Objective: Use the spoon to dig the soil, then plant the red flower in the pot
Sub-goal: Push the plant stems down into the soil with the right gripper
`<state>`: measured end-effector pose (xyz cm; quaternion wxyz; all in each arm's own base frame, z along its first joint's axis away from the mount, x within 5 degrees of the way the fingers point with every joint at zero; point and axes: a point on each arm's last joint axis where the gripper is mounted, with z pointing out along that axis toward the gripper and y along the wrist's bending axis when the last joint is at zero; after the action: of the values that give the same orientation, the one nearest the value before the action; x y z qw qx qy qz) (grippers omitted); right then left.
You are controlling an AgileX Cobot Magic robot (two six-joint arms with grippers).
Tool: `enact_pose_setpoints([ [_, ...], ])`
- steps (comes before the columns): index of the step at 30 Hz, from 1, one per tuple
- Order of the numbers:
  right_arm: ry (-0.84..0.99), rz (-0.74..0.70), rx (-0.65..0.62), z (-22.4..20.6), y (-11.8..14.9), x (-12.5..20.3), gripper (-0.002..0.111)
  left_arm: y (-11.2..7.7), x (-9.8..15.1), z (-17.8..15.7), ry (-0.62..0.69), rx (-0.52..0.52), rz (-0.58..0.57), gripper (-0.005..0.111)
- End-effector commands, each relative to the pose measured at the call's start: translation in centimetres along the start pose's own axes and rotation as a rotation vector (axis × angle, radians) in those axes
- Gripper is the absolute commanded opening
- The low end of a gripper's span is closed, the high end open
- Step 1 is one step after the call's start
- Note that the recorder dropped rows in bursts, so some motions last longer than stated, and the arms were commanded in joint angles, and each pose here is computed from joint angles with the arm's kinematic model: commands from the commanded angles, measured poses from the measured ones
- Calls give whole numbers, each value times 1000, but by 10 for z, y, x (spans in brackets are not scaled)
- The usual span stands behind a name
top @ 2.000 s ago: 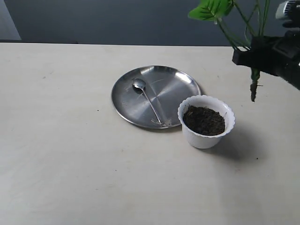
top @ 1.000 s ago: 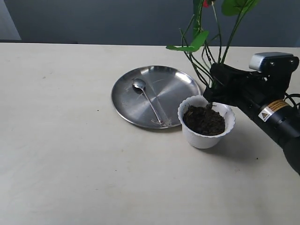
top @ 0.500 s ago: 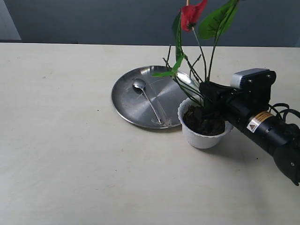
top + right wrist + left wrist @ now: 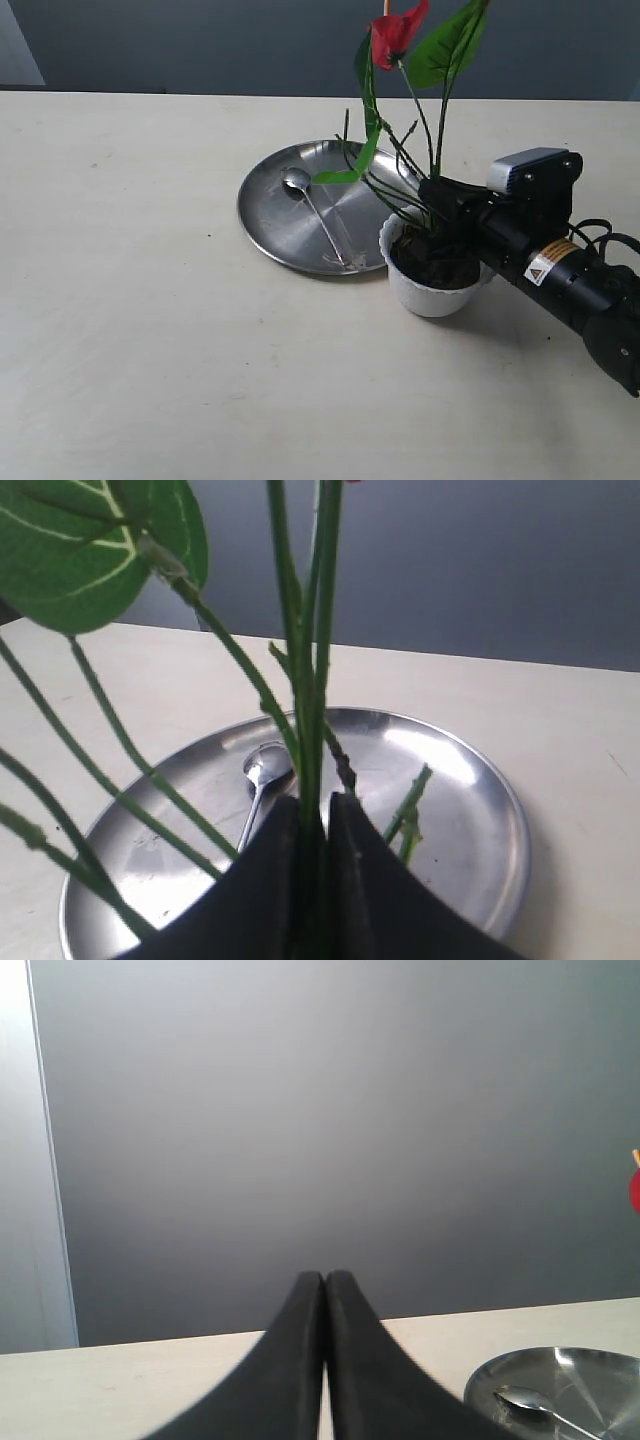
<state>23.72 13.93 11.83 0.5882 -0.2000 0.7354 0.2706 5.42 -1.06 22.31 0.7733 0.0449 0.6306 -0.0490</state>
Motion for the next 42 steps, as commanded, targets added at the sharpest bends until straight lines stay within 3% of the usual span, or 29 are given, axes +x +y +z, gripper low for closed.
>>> enact_pose_setpoints([
  [1,88,-9,-15,-2,1,11,0,-1,-1,0,-8,7,-6,0],
  [5,88,-9,-15,-2,1,11,1,-1,-1,0,-8,7,-6,0],
  [13,88,-2,-21,-2,2,10,24,-1,-1,0,-8,7,-6,0],
  [23,41,-6,-62,-4,8,-6,23,0,-1,0,-7,6,-6,0],
  [42,148,-10,-22,-10,7,-10,23,0,-1,0,-7,6,-6,0],
])
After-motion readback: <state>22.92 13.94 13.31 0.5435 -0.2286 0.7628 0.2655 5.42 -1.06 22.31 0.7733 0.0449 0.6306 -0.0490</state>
